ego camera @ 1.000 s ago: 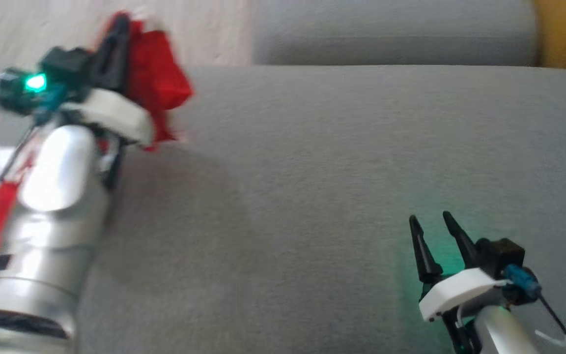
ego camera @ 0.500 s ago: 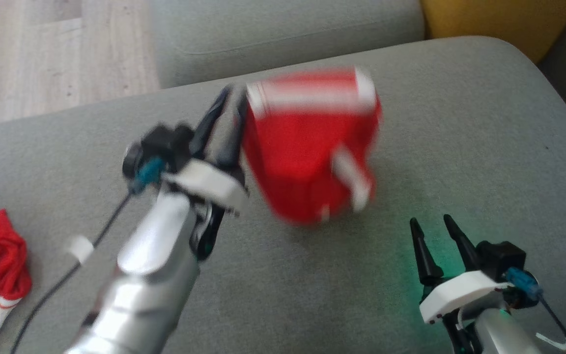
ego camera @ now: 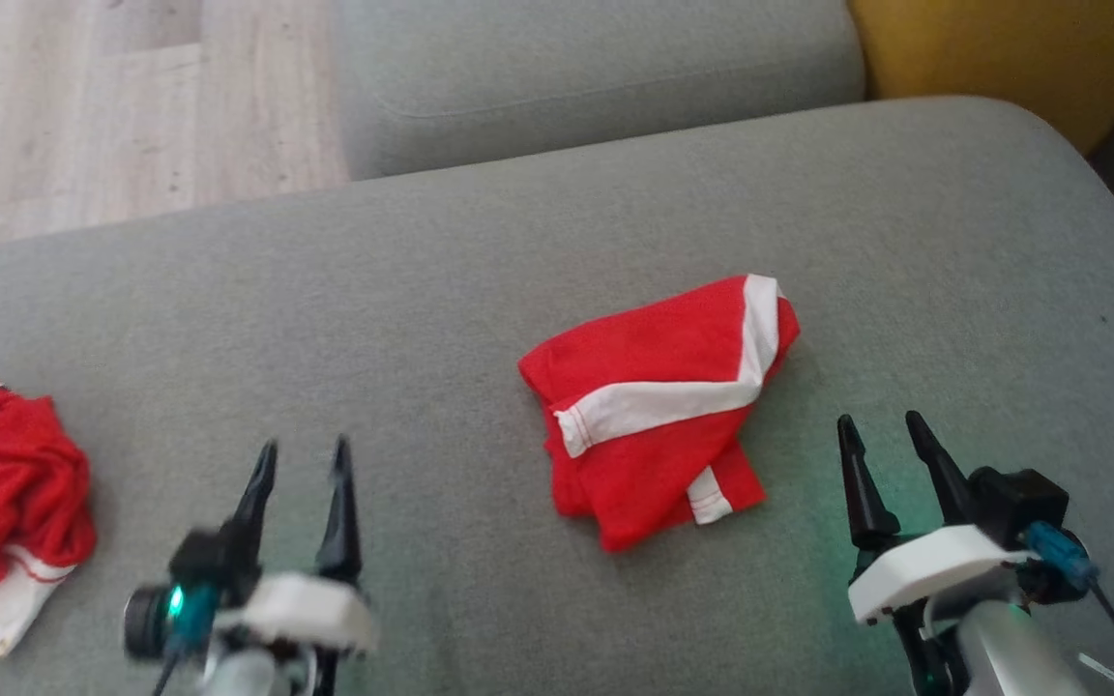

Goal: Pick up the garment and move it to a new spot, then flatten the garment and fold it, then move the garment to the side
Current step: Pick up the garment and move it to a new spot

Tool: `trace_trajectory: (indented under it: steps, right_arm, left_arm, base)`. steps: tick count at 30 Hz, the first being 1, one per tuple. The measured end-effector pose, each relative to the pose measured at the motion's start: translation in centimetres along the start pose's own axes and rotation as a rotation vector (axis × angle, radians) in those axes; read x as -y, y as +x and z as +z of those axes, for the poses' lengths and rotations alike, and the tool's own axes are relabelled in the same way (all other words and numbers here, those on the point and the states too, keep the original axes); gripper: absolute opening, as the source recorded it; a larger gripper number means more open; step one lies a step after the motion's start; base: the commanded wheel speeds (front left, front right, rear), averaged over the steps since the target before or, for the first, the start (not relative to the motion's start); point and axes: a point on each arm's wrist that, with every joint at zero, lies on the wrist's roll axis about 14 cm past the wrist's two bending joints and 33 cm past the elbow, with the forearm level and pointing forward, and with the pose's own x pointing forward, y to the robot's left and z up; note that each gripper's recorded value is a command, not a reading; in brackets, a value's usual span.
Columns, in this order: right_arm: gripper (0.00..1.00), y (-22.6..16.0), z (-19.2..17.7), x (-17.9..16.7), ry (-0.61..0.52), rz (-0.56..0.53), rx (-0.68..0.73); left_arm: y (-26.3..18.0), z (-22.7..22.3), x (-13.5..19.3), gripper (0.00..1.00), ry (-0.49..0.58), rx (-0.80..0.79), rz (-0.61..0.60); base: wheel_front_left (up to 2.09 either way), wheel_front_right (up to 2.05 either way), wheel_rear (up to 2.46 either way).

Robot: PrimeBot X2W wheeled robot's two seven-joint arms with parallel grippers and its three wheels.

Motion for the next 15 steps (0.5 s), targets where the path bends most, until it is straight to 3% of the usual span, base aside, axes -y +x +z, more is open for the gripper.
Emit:
trace_trajectory:
  steps: [10, 15]
  right_arm:
    - [1.00, -1.3, -1.1, -0.5, -0.001, 0.010, -0.022]
    - [1.00, -1.2, -1.2, -0.6, -0.002, 0.012, -0.025]
  left_arm:
    - [-6.1, -1.5, -3.2, 1.00, -0.005, 0.003, 0.131]
    - [-6.3, -1.6, -2.8, 1.00, 0.002, 0.000, 0.105]
  base:
    - [0.00, 0.00, 0.00]
    - [0.00, 0.00, 0.00]
